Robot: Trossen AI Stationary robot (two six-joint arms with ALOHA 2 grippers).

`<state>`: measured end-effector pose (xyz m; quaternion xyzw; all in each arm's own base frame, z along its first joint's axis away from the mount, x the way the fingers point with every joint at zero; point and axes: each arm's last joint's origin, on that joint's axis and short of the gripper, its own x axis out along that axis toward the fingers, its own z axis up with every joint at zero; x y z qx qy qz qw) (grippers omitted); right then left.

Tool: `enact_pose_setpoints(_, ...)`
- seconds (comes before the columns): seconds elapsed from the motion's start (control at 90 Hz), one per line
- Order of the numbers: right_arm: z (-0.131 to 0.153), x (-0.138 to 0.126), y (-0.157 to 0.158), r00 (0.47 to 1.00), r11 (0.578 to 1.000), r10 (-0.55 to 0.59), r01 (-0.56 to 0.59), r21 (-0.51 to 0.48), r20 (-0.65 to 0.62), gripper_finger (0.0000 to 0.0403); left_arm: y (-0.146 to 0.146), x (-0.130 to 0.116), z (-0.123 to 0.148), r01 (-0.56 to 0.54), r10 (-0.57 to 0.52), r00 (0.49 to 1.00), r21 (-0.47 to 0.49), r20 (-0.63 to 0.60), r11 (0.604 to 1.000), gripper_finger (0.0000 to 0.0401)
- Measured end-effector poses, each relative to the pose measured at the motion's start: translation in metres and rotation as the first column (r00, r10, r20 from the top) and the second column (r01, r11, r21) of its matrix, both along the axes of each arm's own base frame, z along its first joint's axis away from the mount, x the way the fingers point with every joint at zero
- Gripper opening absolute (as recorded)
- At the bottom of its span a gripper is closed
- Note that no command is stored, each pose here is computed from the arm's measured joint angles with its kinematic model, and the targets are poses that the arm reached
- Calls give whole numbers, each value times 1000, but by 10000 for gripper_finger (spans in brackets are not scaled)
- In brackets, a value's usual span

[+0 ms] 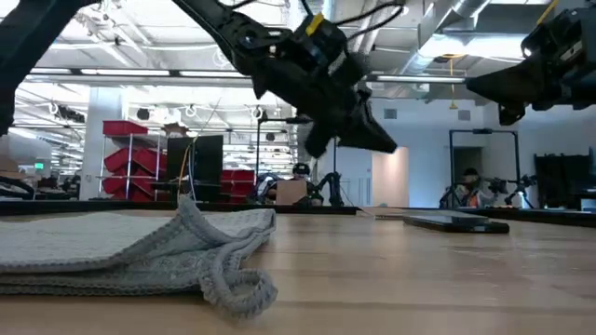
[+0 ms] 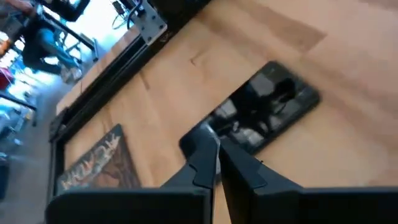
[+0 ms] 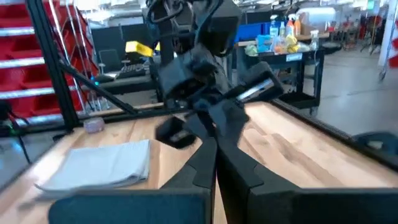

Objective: Apply microfiber cloth
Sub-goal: Spray the front of the black cellphone using the white spray bottle

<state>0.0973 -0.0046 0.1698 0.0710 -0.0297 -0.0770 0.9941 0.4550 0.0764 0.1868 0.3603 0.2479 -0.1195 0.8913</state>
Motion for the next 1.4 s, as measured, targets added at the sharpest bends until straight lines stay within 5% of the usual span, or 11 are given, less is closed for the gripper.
enact_pose_setpoints(0.178,0,0,0,1000,1000,-3,3,-13,-1,0,17,21,-18,-13,13,999,2,-37,1000,0)
enact_pose_setpoints(0.444,0,0,0,1000,1000,-3,3,-15,-1,0,13,49,-36,16,-40,982,-128,-183,992,0)
enact_pose_setpoints(0.656,0,0,0,1000,1000,-4,4,-15,0,0,0,63,-26,-20,-30,974,-219,-223,976,0)
enact_pose_setpoints(0.867,0,0,0,1000,1000,-4,4,-16,1,0,-12,74,-8,-55,15,992,-316,-128,947,0)
enact_pose_setpoints(1.189,0,0,0,1000,1000,-3,3,-15,-3,0,-7,86,-52,-142,94,986,-402,-136,905,0)
enact_pose_setpoints(1.4,1,0,1,1000,1000,9,-9,-15,-12,0,5,81,-75,-269,157,951,-460,-268,846,0)
